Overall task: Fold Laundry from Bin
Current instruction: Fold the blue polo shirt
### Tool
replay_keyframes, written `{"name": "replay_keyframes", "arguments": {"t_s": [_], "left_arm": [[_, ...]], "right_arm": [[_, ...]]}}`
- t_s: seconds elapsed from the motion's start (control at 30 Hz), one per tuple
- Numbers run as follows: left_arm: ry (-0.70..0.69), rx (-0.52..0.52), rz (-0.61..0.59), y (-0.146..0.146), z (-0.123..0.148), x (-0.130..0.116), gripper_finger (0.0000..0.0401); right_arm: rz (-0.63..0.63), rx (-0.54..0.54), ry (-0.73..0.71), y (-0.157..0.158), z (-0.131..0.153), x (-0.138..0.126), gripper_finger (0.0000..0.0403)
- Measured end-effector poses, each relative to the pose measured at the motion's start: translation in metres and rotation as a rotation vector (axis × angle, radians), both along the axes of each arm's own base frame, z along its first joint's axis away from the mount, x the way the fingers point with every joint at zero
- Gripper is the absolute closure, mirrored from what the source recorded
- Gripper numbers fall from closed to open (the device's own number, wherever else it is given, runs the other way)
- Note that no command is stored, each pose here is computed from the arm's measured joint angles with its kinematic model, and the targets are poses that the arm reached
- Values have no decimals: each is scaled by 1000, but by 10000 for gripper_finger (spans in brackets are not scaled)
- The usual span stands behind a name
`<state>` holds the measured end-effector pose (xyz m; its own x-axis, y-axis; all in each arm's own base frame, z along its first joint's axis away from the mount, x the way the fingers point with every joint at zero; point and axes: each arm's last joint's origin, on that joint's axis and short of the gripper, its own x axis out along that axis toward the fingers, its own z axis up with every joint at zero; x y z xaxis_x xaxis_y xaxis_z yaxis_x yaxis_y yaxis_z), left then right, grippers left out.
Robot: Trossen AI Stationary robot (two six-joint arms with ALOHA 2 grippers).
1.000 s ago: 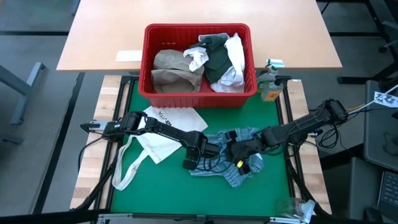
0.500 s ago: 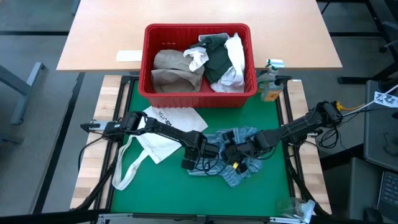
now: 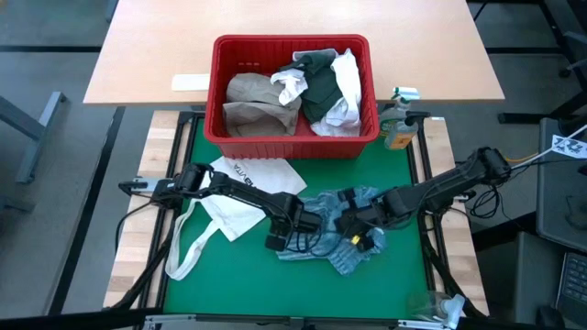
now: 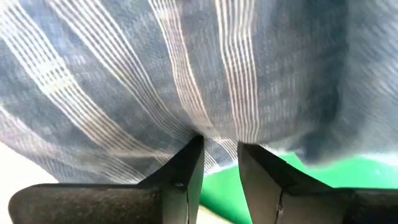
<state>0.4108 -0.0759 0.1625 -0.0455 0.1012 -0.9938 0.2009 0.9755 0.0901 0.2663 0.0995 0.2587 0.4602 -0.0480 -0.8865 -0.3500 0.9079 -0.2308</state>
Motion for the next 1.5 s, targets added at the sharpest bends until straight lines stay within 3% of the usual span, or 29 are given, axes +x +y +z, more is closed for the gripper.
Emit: {"name": "replay_keyframes", "arguments": {"t_s": [0.27, 0.5, 0.73, 1.1, 1.3, 1.5], "left_arm": [[-6, 0, -3, -1, 1, 0, 307], [-6, 0, -9, -3, 1, 0, 307], [-7, -1, -10, -3, 2, 0, 307], [-15, 24, -11, -3, 2, 0, 307], [-44, 49, -12, -2, 2, 3, 307], [-68, 45, 3, -3, 2, 5, 307]], "right_arm": [[-259, -121, 146, -22, 20, -45, 398], [-379, -166, 279, -29, 19, -62, 401], [-373, -173, 269, -29, 19, -61, 384], [-368, -339, 287, -35, 21, -68, 315], [-368, -341, 290, -35, 21, -68, 279], [-364, -270, 285, -33, 27, -65, 277]]}}
